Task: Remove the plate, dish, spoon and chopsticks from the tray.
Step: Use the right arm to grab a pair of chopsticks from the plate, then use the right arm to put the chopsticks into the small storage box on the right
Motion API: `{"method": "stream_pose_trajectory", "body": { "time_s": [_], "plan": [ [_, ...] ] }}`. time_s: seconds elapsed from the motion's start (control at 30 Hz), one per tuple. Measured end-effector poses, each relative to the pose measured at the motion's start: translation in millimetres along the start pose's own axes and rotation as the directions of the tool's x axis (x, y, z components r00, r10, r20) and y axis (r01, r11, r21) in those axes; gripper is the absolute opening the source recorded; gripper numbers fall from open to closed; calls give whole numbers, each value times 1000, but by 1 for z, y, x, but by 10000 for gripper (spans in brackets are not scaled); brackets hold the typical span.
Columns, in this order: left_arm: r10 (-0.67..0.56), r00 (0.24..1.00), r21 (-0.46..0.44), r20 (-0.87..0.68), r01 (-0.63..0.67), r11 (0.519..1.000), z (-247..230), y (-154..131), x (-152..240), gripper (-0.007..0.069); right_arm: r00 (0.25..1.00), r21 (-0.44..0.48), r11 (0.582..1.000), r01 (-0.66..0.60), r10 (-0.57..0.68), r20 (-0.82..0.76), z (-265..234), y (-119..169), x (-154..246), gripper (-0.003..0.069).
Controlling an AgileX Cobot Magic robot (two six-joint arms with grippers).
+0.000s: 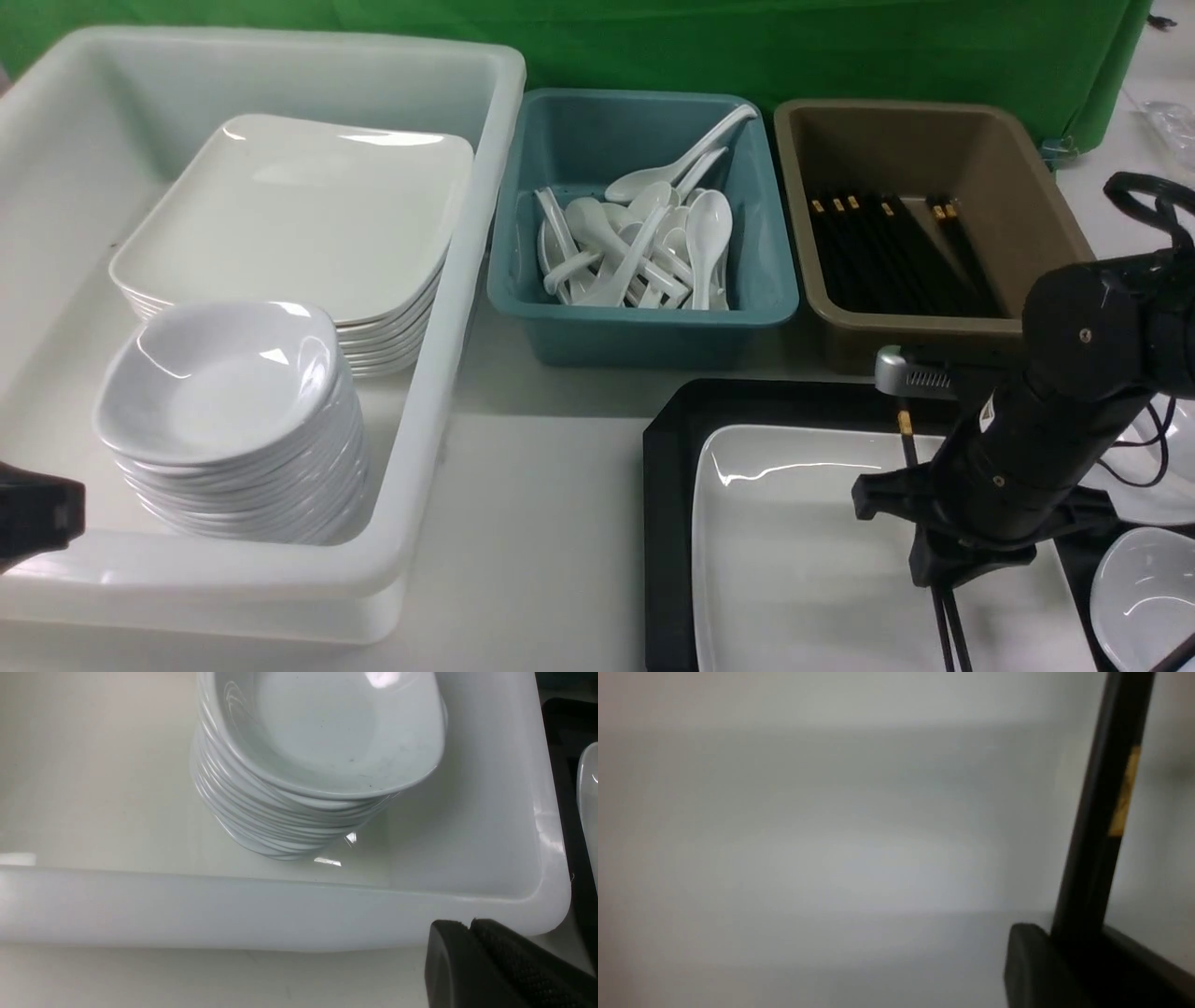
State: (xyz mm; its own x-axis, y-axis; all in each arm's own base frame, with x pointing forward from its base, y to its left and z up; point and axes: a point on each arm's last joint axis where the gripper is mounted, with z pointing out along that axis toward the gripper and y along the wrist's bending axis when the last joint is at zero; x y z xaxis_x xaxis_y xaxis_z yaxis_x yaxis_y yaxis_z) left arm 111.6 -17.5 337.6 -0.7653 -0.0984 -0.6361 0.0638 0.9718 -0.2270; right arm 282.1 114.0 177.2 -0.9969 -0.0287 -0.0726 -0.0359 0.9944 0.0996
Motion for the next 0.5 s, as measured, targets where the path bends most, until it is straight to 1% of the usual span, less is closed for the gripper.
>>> {"method": "stream_pose_trajectory", "body": {
  "time_s": [0.2,0.27,0.33,0.4,0.5],
  "plan": [
    [1,1000,0,1,-1,1000,0,0,0,18,996,-33,998,55,-52,74,-41,4,13,139],
    [1,1000,2,3,-1,1000,0,0,0,18,986,-63,994,87,-77,151,-64,8,20,139],
    [1,1000,3,3,-1,1000,0,0,0,18,971,-82,991,101,-81,224,-86,8,18,139],
    [0,1000,6,4,0,1000,0,-1,0,18,941,-97,989,111,-73,331,-117,4,-1,139],
    [-1,1000,9,5,1,1000,0,-1,0,18,881,-99,991,85,-28,472,-153,-8,-36,139]
  ]
}}
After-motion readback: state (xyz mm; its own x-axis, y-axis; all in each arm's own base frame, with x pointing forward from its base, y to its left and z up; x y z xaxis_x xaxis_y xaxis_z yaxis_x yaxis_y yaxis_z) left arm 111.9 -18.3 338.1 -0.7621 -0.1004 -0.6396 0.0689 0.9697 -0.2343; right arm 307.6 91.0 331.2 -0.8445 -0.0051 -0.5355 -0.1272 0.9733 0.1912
